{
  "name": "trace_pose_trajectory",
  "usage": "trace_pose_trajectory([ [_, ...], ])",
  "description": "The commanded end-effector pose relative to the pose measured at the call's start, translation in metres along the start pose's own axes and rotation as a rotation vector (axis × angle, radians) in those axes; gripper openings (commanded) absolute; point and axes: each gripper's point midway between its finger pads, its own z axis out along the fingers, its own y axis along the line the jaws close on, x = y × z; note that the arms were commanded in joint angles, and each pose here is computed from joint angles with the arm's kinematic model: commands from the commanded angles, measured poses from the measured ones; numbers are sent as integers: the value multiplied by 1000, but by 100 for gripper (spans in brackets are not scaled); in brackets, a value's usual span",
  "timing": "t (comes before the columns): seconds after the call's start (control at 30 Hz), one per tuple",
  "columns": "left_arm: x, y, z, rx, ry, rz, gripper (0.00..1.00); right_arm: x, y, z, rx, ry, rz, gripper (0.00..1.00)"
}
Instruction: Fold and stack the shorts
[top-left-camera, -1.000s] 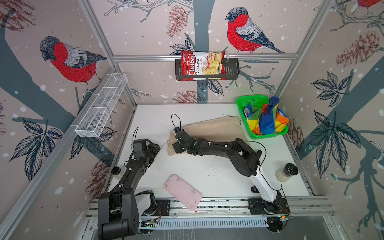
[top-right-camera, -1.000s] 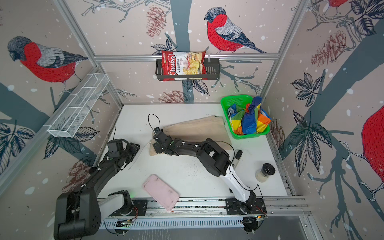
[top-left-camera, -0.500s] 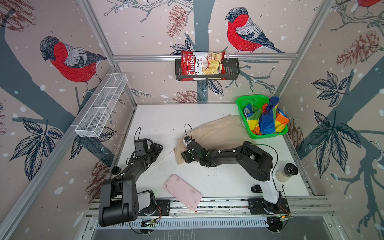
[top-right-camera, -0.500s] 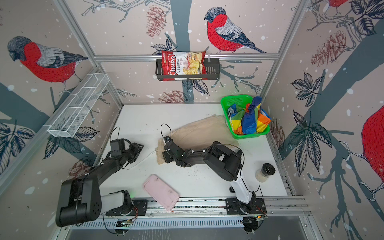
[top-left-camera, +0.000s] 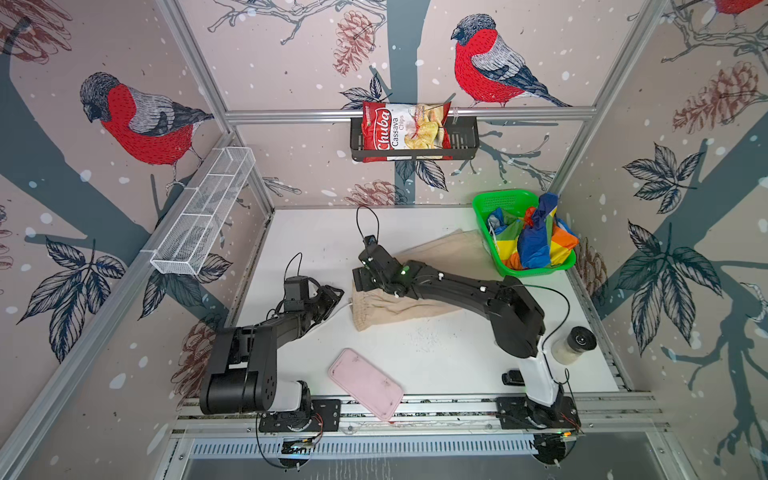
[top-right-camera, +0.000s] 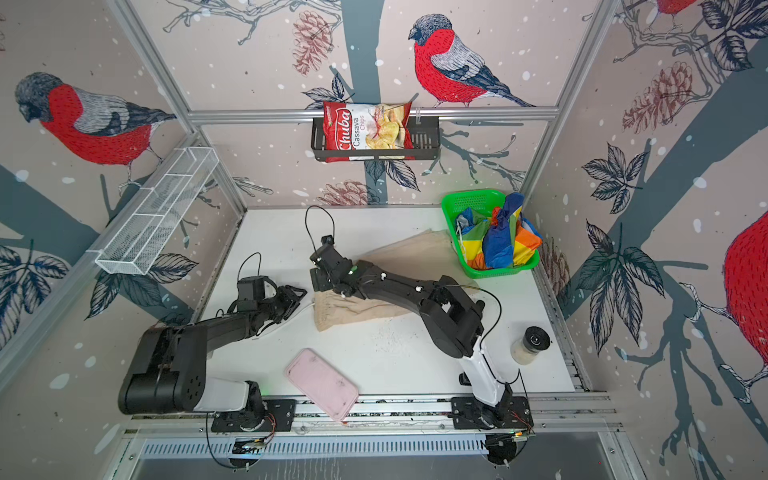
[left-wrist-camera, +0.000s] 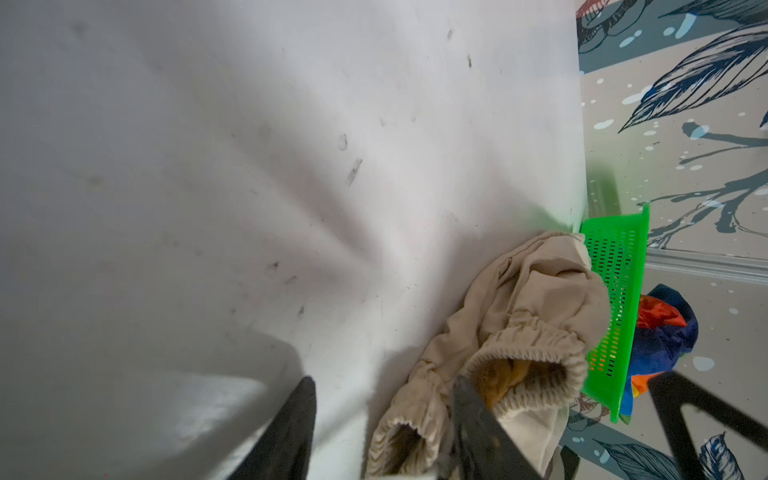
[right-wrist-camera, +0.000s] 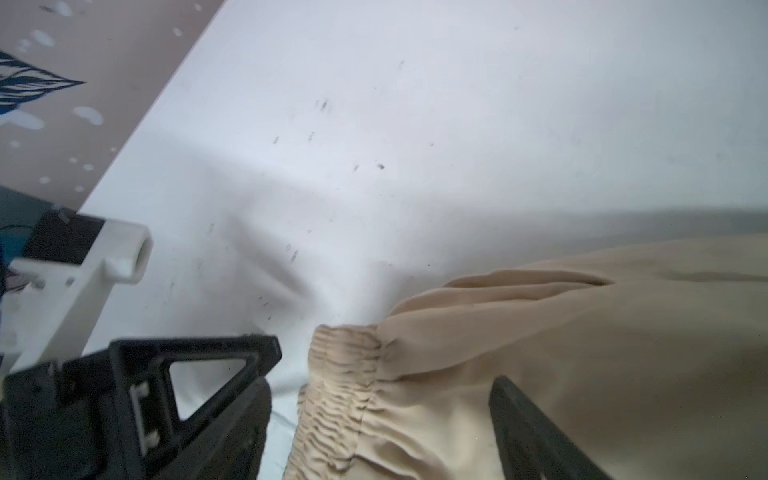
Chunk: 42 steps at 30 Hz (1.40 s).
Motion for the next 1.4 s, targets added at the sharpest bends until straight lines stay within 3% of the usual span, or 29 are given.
trace_pose_trajectory([
  [0.0,1,-7,6,42,17,37,52,15,-15,11,114,111,7,87],
  [0.27,22,-2,18,106,95,-15,51,31,1,45,83,202,10,92],
  [0.4,31,3,20,96,128,-10,52,46,-7,59,95,230,28,82],
  [0.43,33,4,19,90,135,-6,52,48,-8,62,86,234,38,75],
  [0.6,36,12,16,45,141,12,52,40,-9,57,54,195,77,18],
  [0.63,36,13,16,40,136,13,52,36,-10,53,57,180,77,11],
  [0.73,35,17,15,14,131,15,53,26,-10,41,48,142,74,2],
  [1.03,42,17,16,-50,157,60,59,28,-8,4,-31,59,95,0],
  [1.37,59,35,22,-258,192,169,57,27,4,-38,-133,-41,104,0],
])
